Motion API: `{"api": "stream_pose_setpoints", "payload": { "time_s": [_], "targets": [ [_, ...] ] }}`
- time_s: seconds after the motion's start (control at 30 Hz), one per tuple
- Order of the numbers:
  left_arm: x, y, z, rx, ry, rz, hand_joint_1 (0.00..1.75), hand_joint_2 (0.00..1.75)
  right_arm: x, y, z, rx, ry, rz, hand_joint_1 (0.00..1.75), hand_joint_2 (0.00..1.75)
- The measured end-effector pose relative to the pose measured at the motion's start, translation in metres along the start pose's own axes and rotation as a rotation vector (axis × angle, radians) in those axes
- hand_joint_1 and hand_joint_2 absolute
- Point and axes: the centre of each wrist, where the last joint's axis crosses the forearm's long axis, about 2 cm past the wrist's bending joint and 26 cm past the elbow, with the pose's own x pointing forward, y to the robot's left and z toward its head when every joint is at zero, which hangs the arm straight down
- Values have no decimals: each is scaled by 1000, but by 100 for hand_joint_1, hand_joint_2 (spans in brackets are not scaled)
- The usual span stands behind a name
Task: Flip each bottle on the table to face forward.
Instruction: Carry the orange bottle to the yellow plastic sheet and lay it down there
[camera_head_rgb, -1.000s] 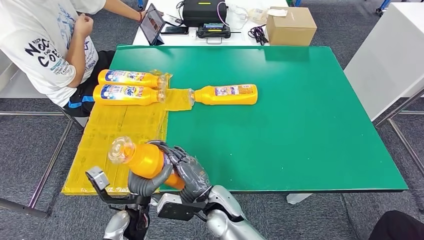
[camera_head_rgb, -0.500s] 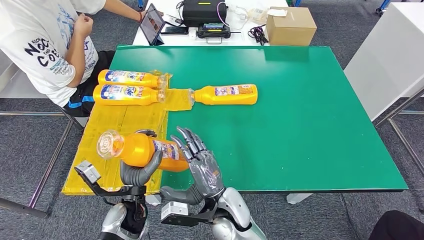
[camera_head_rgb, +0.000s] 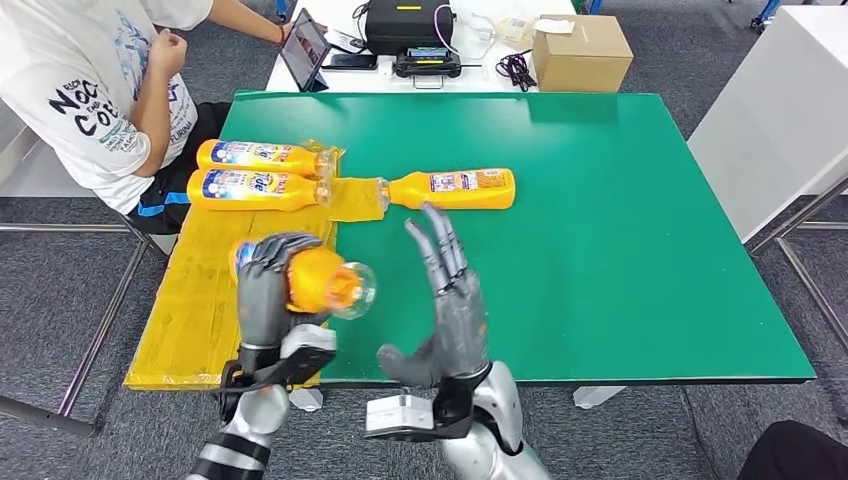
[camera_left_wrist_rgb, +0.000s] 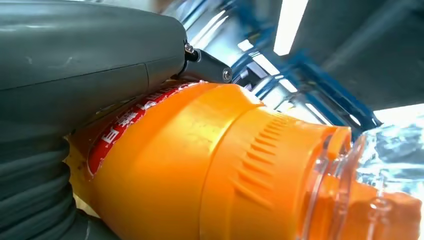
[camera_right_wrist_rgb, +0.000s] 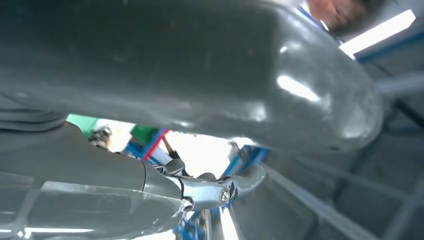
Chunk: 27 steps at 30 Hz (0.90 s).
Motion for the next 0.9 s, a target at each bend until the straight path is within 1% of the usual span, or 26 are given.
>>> {"api": "stream_pose_setpoints", "payload": {
  "time_s": [0.07, 0.13, 0.2, 0.27, 0.37, 0.47, 0.57, 0.67, 0.9],
  "targets": [
    [-6, 1, -12, -71, -96, -180, 175, 175, 2, -5, -9, -49, -24, -14, 0, 0],
    [-14, 3, -25, -129, -153, -356, 175, 175, 4, -8, -17, -89, -41, -27, 0, 0],
    [-22, 4, -36, -156, -144, -478, 175, 175, 5, -11, -23, -112, -54, -34, 0, 0],
    [-31, 6, -44, -167, -115, -552, 175, 175, 5, -13, -26, -124, -61, -42, 0, 0],
    [-42, 5, -53, -186, -68, -615, 175, 175, 6, -14, -28, -130, -66, -59, 0, 0],
    [-55, -4, -57, -257, -52, -659, 175, 175, 7, -14, -30, -128, -66, -81, 0, 0],
    [-69, -10, -53, -349, -47, -668, 175, 175, 7, -14, -30, -120, -63, -100, 0, 0],
    [-78, -12, -49, -406, -38, -676, 175, 175, 7, -14, -30, -118, -61, -104, 0, 0],
    [-89, -12, -44, -465, -28, -695, 175, 175, 7, -14, -30, -118, -61, -105, 0, 0]
  ]
}}
